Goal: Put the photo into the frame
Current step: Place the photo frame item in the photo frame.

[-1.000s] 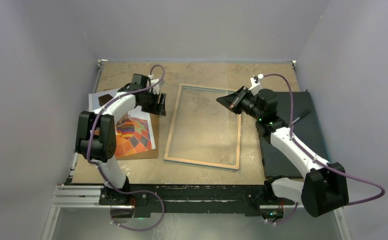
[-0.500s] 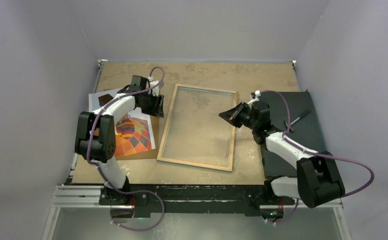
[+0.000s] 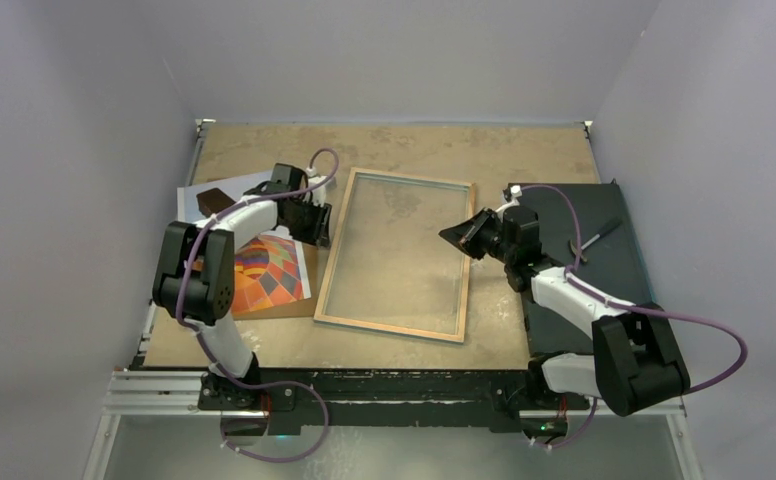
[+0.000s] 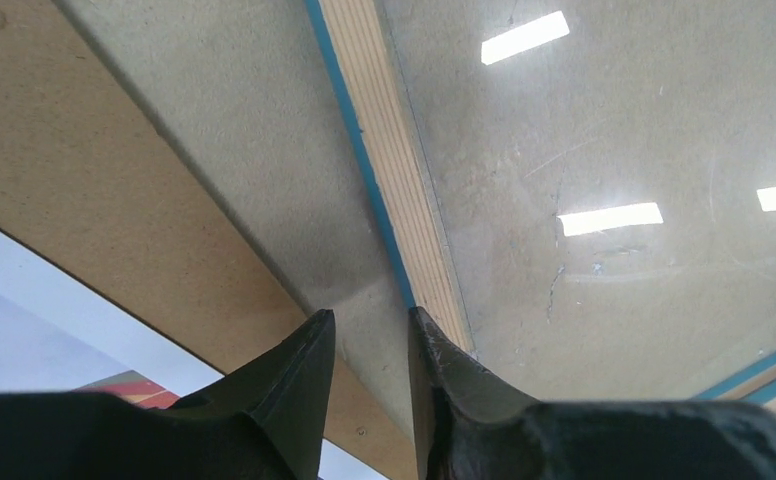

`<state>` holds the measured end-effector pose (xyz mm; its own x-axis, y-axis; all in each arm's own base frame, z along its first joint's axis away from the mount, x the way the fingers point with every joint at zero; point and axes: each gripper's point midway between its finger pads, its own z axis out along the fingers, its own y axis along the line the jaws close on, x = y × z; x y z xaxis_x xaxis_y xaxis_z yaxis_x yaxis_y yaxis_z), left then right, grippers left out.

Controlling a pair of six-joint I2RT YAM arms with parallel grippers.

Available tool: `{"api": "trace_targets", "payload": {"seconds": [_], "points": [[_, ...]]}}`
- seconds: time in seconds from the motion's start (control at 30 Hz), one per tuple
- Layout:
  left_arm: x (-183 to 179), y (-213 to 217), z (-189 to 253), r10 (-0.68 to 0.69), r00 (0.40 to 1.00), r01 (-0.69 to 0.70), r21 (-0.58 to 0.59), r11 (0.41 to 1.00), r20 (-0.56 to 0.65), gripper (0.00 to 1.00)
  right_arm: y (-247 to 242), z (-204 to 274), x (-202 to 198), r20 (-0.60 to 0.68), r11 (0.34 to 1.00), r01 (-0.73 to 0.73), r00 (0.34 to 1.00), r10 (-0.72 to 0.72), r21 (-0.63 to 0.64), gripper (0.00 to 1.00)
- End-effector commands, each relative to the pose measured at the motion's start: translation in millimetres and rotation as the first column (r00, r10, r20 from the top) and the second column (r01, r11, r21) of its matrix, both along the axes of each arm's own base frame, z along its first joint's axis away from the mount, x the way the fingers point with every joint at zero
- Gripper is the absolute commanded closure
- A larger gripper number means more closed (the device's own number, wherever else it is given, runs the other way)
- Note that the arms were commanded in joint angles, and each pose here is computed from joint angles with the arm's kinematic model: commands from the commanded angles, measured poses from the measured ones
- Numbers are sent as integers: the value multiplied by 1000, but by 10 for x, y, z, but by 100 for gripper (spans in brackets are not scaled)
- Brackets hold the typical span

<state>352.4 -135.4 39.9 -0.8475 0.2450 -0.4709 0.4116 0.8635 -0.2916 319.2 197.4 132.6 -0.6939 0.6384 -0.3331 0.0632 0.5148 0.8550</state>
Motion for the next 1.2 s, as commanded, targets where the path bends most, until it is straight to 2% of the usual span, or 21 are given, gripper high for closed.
{"api": "trace_targets", "payload": {"seconds": [0.0, 0.13, 0.53, 0.9, 1.17], "points": [[-26, -64, -94, -45, 999, 45, -20, 999, 7, 70, -16, 127, 71, 66, 1000, 10, 998, -11, 8, 100], [-89, -91, -156, -54, 998, 53, -36, 998, -13, 75, -19, 131, 77, 67, 1000, 12, 998, -13, 7, 100], [-176, -203, -143, -87, 996, 85, -77, 993, -21, 77, -30, 65, 17, 37, 999, 24, 999, -25, 29, 100], [-161, -216, -165, -67, 997, 65, -78, 995, -27, 78, 68, 491, 82, 100, 992, 2, 995, -15, 129, 100], [-180, -206, -193, -66, 997, 64, -71, 995, -34, 80, 71, 568, 68, 125, 993, -7, 992, -8, 120, 100]]}}
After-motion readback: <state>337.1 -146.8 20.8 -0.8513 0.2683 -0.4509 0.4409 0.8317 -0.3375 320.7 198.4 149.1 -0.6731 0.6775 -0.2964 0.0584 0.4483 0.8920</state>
